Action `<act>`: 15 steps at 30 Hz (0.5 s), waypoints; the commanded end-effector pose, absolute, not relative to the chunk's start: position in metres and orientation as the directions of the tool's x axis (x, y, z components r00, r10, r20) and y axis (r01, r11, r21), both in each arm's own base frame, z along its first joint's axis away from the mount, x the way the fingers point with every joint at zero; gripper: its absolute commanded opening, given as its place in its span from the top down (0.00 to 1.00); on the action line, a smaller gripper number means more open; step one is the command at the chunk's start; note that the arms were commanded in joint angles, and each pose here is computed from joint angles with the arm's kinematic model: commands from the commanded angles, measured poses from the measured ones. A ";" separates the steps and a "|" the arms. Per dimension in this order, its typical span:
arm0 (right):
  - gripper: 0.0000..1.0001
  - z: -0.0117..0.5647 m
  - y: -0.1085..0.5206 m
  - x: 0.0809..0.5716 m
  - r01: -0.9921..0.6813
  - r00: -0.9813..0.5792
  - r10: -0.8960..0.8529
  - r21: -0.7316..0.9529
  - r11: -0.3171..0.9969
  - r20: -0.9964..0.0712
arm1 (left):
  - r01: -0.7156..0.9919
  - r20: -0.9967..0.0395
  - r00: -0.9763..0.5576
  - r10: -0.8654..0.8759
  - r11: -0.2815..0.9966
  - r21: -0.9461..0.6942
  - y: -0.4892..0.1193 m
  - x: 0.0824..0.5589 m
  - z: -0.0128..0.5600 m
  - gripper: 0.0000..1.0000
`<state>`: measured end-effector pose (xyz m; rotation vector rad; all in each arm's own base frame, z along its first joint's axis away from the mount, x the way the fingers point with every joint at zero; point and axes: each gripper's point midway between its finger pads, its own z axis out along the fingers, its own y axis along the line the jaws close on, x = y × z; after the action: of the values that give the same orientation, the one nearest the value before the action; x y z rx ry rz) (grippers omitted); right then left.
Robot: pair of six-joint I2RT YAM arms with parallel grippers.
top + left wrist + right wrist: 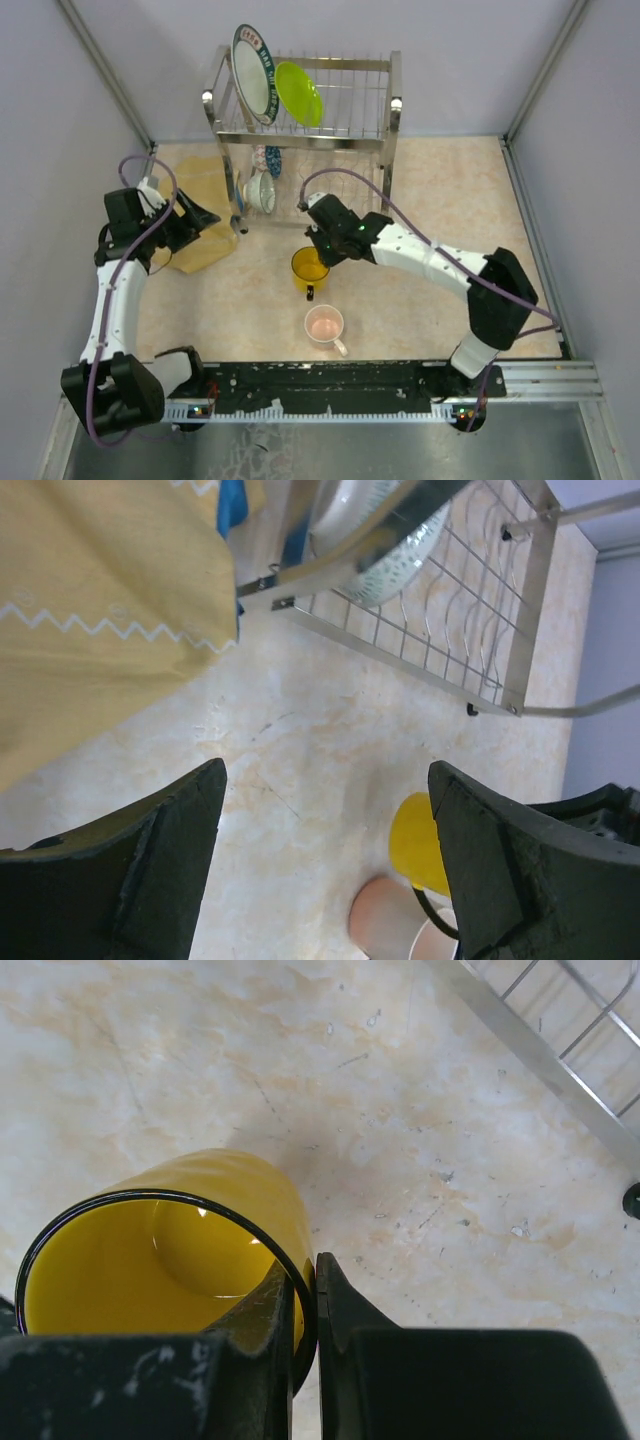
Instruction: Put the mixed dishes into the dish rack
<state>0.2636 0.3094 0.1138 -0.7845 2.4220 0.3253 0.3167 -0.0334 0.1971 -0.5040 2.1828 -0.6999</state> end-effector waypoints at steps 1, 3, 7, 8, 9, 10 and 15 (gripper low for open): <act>1.00 0.192 0.320 0.267 -0.555 -0.652 -0.247 0.228 0.800 -0.717 | -0.051 -0.522 -0.663 -0.536 0.728 -0.683 -0.059 0.299 0.202 0.14; 1.00 0.208 0.318 0.267 -0.543 -0.654 -0.192 0.278 0.792 -0.732 | -0.005 -0.511 -0.672 -0.536 0.693 -0.721 -0.072 0.294 0.210 0.15; 1.00 0.228 0.316 0.272 -0.503 -0.682 -0.062 0.405 0.764 -0.729 | 0.107 -0.495 -0.697 -0.519 0.607 -0.787 -0.102 0.276 0.226 0.16; 1.00 0.231 0.317 0.272 -0.507 -0.682 -0.043 0.430 0.747 -0.730 | 0.131 -0.490 -0.705 -0.513 0.585 -0.801 -0.109 0.270 0.228 0.16; 1.00 0.234 0.318 0.272 -0.496 -0.693 -0.008 0.469 0.730 -0.720 | 0.161 -0.492 -0.711 -0.502 0.565 -0.809 -0.117 0.264 0.232 0.16; 1.00 0.238 0.320 0.273 -0.499 -0.696 0.013 0.497 0.710 -0.718 | 0.190 -0.488 -0.725 -0.486 0.540 -0.820 -0.127 0.257 0.234 0.16; 1.00 0.261 0.339 0.270 -0.529 -0.700 0.097 0.605 0.596 -0.708 | 0.293 -0.461 -0.768 -0.445 0.395 -0.871 -0.159 0.232 0.246 0.15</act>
<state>0.2712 0.3016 0.1882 -0.3736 2.3398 0.7658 0.2487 -0.1343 0.2203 -0.2480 2.0944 -1.2211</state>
